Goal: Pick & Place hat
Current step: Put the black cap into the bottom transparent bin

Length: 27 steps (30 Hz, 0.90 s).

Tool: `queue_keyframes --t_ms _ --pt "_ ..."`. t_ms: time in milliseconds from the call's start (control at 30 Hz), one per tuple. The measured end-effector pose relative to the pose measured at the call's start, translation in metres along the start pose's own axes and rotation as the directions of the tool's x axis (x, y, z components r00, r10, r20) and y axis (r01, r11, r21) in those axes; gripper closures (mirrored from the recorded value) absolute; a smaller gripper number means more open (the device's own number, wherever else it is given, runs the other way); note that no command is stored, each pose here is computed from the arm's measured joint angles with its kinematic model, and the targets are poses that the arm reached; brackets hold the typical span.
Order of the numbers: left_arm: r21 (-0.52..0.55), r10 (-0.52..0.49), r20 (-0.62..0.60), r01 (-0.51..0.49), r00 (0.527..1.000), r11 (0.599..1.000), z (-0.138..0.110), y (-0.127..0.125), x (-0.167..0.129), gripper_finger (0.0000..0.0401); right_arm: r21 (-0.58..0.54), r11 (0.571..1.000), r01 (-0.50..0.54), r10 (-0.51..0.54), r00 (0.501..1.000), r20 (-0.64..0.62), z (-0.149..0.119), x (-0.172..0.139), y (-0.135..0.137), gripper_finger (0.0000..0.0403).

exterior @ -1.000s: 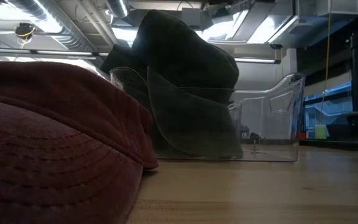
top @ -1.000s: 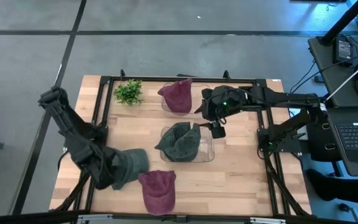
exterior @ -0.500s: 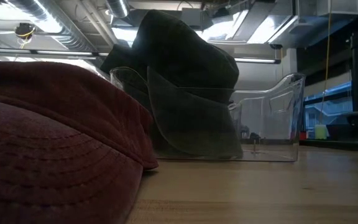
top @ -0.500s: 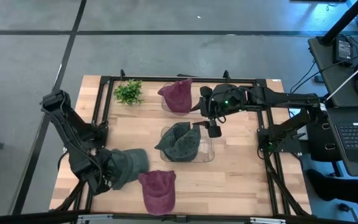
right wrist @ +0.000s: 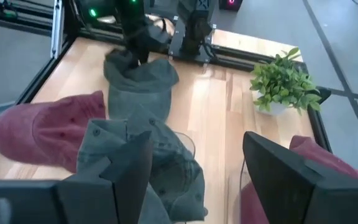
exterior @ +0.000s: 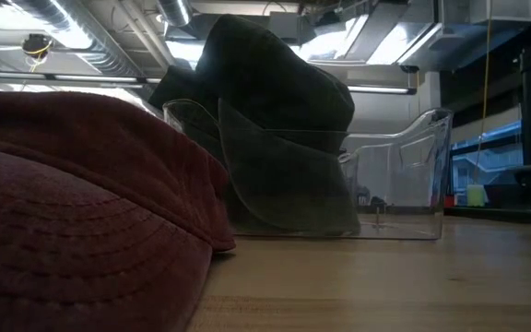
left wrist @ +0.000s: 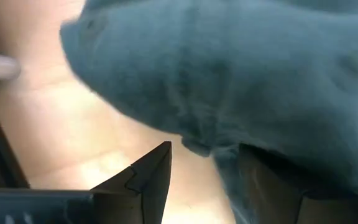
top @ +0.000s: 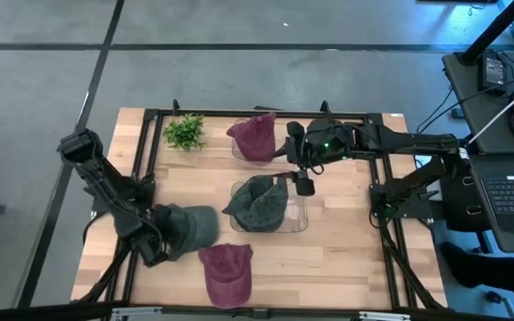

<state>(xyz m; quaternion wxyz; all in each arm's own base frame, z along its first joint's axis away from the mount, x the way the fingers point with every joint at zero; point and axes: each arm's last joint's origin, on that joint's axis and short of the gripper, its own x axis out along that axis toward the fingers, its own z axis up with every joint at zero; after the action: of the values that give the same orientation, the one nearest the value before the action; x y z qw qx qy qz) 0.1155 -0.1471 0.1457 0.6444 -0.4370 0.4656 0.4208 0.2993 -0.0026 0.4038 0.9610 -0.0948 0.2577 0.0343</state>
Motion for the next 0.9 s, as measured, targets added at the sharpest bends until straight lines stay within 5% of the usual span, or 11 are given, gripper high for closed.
queue_keyframes --t_ms 533,900 --pt "-0.182 0.049 0.025 -0.044 0.998 0.982 0.029 -0.003 0.024 0.0219 0.107 0.993 0.041 -0.043 0.999 0.014 -0.001 0.003 -0.014 0.0154" --pt "-0.234 0.042 0.080 -0.022 0.996 0.972 0.036 -0.007 0.021 0.0219 0.131 0.991 0.042 -0.041 0.999 -0.016 -0.005 0.031 -0.017 0.0154"
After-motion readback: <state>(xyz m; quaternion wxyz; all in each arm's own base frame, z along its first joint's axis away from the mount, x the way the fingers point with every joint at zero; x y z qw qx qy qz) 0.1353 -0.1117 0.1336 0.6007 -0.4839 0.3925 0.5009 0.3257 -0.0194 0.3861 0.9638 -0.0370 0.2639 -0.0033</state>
